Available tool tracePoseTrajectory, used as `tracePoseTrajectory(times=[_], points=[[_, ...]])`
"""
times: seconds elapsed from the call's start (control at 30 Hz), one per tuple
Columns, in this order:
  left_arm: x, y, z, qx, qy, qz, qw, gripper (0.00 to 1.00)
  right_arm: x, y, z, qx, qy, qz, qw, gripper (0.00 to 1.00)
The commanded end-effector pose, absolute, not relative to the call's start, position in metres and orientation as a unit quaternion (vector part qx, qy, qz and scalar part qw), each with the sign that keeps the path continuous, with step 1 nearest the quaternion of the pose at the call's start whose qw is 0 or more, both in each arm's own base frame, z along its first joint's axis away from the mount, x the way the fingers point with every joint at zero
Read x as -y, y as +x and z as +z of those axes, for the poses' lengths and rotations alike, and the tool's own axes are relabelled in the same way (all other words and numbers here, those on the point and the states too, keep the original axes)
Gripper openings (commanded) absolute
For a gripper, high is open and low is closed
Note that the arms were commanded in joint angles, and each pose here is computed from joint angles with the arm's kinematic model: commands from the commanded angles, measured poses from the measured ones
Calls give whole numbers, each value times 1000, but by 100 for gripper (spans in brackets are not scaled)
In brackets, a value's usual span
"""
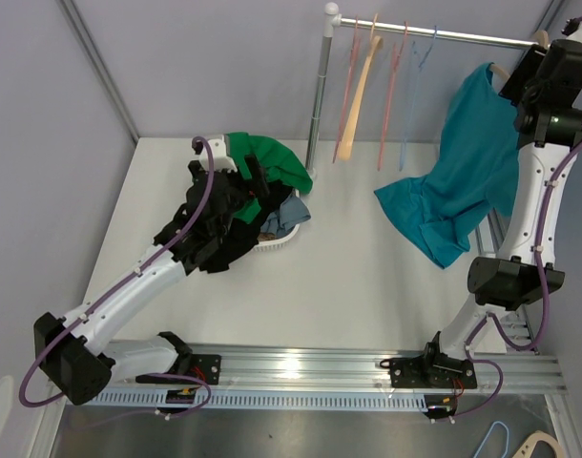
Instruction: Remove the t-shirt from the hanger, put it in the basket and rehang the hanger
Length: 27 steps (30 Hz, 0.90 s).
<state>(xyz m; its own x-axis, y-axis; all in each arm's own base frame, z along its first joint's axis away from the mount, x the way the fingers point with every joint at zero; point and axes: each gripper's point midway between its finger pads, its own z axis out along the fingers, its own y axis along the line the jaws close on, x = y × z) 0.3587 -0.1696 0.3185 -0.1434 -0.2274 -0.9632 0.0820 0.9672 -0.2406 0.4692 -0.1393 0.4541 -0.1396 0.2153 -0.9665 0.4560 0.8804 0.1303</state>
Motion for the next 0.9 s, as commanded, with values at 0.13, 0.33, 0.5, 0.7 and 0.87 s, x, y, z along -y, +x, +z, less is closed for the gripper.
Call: tracePoseTrajectory(times=[0.13, 0.33, 0.5, 0.7, 0.87], points=[[167, 359, 327, -728, -48, -117, 674, 100, 143, 488, 480, -718, 195, -101, 661, 58], [168, 360, 322, -730, -44, -114, 672, 100, 142, 500, 479, -712, 186, -96, 670, 44], [168, 362, 320, -730, -43, -110, 674, 100, 142, 508, 477, -711, 181, -91, 673, 22], [166, 362, 321, -729, -44, -105, 675, 99, 142, 514, 469, -717, 178, -89, 668, 30], [165, 362, 321, -728, -44, -100, 677, 99, 143, 519, 463, -719, 177, -90, 666, 27]])
